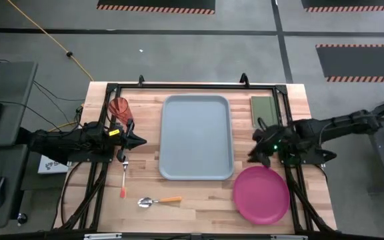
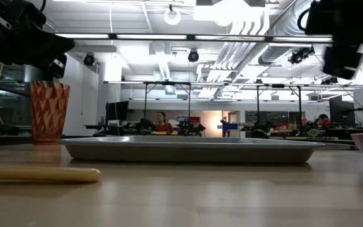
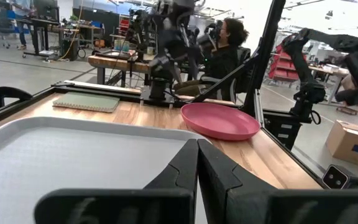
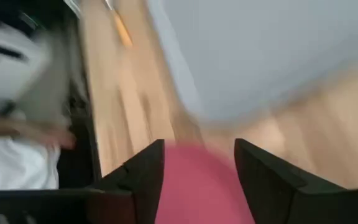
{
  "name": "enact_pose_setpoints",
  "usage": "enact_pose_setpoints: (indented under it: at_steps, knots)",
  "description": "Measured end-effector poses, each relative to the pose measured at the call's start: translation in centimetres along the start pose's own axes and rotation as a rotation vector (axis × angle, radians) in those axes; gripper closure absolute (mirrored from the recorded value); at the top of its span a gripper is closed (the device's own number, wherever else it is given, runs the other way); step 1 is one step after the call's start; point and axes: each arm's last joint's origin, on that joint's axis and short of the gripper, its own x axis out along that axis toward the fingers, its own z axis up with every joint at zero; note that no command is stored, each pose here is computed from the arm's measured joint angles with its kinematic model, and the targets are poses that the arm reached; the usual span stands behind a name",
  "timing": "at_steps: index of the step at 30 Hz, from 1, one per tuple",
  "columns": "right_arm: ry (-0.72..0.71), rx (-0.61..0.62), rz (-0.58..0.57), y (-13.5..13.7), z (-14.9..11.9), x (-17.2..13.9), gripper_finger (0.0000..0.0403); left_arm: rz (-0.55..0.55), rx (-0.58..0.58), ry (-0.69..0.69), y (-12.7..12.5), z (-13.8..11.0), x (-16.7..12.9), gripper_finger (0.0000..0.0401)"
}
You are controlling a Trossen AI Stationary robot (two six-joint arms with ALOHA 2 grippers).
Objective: Pick and place plate/cup/fork/spoon on tray
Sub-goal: Put the pink plate on the gray serving tray
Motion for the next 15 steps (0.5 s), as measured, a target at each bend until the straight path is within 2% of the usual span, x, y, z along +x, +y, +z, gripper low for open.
enact_pose_setpoints:
  at_steps: [3, 7, 15]
  knots:
    - [0.131, 0.034, -0.115, -0.1, -1.2, 1.0, 0.0212, 0.0, 0.0, 0.0, 0.0, 0.0, 0.0, 0.0401]
    - [0.192, -0.014, -0.241, -0.2, -2.0, 2.2, 0.0214, 0.0, 0.0, 0.0, 0.0, 0.0, 0.0, 0.0401]
    - [0.275, -0.124, -0.374, -0.2, -2.9, 4.6, 0.0214, 0.001, 0.0, 0.0, 0.0, 0.0, 0.0, 0.0401]
